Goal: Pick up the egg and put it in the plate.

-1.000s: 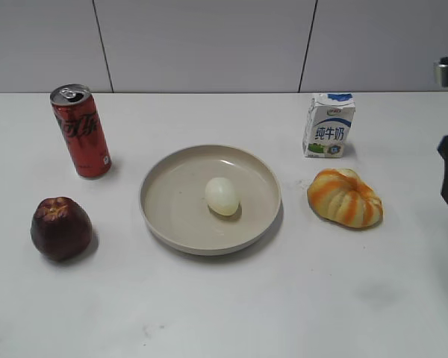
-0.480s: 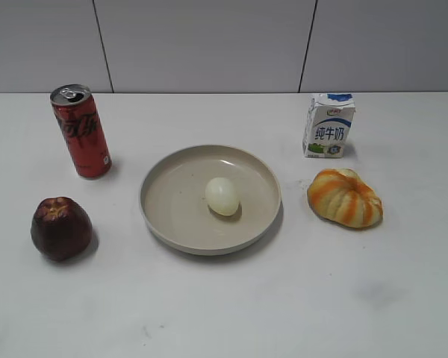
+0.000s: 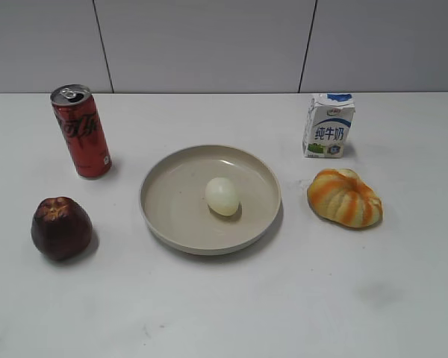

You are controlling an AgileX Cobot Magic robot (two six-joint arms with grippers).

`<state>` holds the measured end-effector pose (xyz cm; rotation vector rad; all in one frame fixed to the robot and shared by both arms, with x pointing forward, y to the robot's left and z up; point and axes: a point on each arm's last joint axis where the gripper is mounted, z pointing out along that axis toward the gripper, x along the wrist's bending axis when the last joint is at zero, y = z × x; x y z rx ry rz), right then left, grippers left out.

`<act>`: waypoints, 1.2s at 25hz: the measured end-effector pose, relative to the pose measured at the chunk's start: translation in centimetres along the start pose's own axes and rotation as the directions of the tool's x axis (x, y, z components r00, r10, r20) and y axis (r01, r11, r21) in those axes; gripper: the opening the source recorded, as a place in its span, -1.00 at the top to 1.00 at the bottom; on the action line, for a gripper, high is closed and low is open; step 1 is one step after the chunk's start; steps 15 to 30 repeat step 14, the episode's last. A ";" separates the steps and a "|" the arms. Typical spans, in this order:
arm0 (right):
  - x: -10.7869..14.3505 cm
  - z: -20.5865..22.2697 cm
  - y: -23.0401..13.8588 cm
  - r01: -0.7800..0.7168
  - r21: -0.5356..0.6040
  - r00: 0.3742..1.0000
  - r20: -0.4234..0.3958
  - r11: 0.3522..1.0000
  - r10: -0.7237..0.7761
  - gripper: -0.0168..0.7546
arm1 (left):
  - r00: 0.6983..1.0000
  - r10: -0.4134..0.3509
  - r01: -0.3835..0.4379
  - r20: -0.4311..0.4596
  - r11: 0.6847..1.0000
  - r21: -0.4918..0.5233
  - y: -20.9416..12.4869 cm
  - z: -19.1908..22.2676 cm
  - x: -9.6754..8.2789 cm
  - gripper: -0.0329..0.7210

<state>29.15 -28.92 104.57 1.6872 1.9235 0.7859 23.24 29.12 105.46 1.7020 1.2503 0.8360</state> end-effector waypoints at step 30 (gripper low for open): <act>0.0 -4.1 -3.1 0.002 -0.321 1.000 -0.009 0.947 -0.005 -0.58 | 1.000 0.000 0.000 0.000 1.000 0.000 0.0 0.0 0.0 0.30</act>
